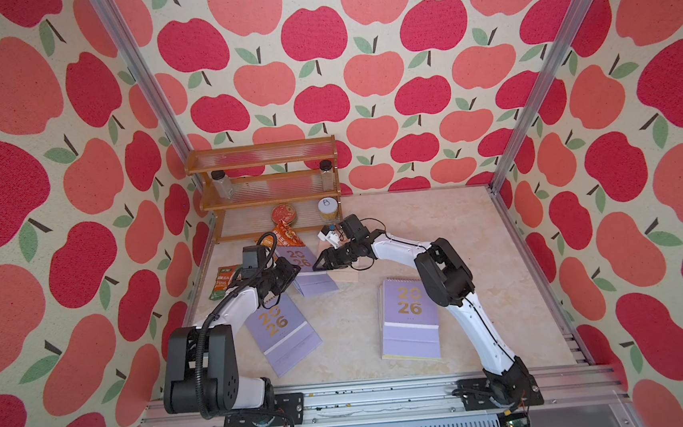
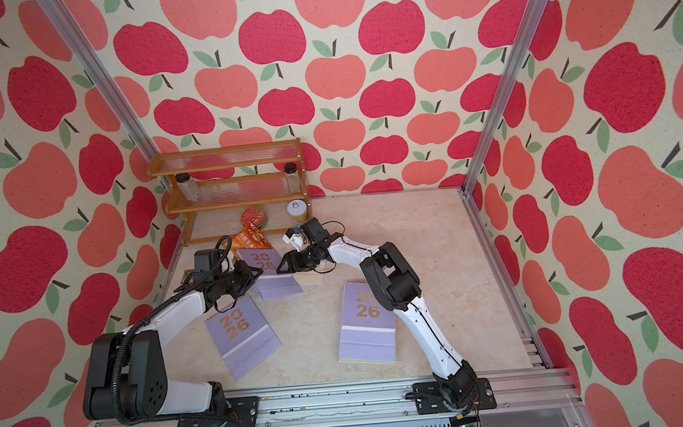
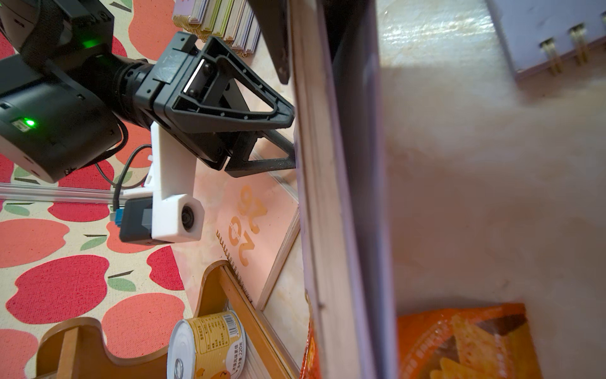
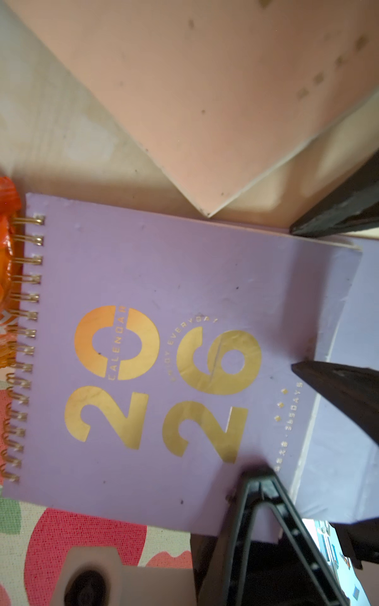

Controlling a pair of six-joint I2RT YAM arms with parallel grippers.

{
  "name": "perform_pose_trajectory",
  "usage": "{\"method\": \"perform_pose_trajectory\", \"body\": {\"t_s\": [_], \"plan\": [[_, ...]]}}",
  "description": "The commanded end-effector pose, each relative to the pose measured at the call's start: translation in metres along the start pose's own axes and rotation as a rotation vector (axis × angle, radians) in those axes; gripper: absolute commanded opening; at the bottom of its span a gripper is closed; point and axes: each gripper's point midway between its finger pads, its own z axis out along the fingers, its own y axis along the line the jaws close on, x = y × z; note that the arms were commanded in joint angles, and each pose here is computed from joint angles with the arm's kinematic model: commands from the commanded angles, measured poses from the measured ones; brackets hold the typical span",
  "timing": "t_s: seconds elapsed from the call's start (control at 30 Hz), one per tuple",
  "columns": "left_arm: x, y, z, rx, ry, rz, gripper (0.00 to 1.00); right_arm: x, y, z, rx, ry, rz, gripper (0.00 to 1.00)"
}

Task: Stack the calendars
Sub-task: Pick up the calendar at the center of the board.

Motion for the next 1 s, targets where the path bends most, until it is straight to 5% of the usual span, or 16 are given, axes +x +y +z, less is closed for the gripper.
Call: {"method": "perform_pose_trajectory", "body": {"t_s": [0.0,0.47,0.73,0.97], "plan": [[0.005,-0.014,0.002,0.048,0.038,0.04,0.0,0.037,-0.007,0.02,-0.015,0.102,0.074,0.62],[0.007,-0.022,-0.035,0.062,0.024,0.09,0.0,-0.005,0.022,-0.038,-0.066,-0.003,0.035,0.62],[-0.003,-0.063,-0.062,0.236,-0.001,0.168,0.0,-0.025,0.052,-0.114,-0.109,-0.095,-0.025,0.65],[-0.012,-0.11,-0.081,0.449,-0.014,0.267,0.0,-0.043,0.062,-0.193,-0.269,-0.297,0.016,0.66]]}}
